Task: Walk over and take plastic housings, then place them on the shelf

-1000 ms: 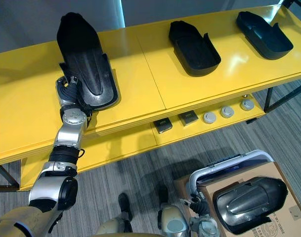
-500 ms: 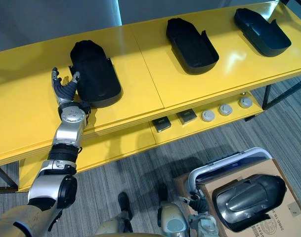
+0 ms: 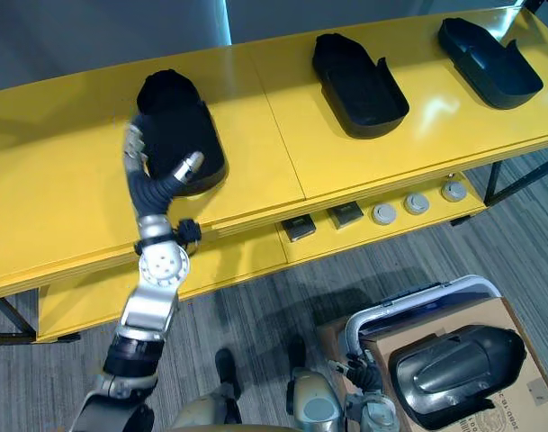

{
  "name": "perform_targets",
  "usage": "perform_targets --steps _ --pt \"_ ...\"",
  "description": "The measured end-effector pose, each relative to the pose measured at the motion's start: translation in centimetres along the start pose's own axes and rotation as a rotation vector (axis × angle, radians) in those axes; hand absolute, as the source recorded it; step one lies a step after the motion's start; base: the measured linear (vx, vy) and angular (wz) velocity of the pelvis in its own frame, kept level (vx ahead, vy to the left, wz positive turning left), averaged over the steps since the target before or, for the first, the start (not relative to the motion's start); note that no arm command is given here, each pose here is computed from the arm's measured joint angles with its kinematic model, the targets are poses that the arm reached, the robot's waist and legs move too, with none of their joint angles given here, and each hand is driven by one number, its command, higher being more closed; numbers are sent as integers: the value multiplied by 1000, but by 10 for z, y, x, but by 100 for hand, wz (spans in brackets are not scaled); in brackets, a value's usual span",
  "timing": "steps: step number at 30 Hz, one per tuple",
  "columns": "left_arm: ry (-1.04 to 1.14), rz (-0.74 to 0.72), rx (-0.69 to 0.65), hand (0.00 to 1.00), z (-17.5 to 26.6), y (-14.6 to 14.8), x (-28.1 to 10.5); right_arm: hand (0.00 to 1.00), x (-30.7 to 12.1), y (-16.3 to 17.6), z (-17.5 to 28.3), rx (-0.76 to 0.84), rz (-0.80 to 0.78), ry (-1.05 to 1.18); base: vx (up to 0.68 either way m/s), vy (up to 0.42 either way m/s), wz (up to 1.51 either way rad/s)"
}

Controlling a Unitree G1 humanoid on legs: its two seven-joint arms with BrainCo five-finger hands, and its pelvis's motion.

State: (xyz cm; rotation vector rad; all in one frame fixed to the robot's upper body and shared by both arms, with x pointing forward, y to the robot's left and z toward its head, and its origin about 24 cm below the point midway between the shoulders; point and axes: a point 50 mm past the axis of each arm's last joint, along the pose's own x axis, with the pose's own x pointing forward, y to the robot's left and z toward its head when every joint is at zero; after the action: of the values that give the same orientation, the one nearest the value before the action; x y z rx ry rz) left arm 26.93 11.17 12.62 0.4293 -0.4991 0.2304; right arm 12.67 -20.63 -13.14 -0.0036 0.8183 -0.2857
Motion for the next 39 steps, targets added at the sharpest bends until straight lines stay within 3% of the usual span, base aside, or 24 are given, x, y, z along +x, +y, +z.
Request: perform_targets --steps 4,10,25,39 --pt "40 -105 123 100 -18 -10 -11 0 0 -3 1 -7 -4 -1 4 -1 -1" --pt "96 -148 202 100 -36 -16 -17 0 1 -3 1 -8 -5 -2 4 0 -1" --pt "115 -69 318 100 -48 2 36 0 5 -2 10 1 -6 -16 8 8 -3" --pt "130 -32 285 100 -42 3 66 0 6 -1 13 4 -3 -26 12 12 -2"
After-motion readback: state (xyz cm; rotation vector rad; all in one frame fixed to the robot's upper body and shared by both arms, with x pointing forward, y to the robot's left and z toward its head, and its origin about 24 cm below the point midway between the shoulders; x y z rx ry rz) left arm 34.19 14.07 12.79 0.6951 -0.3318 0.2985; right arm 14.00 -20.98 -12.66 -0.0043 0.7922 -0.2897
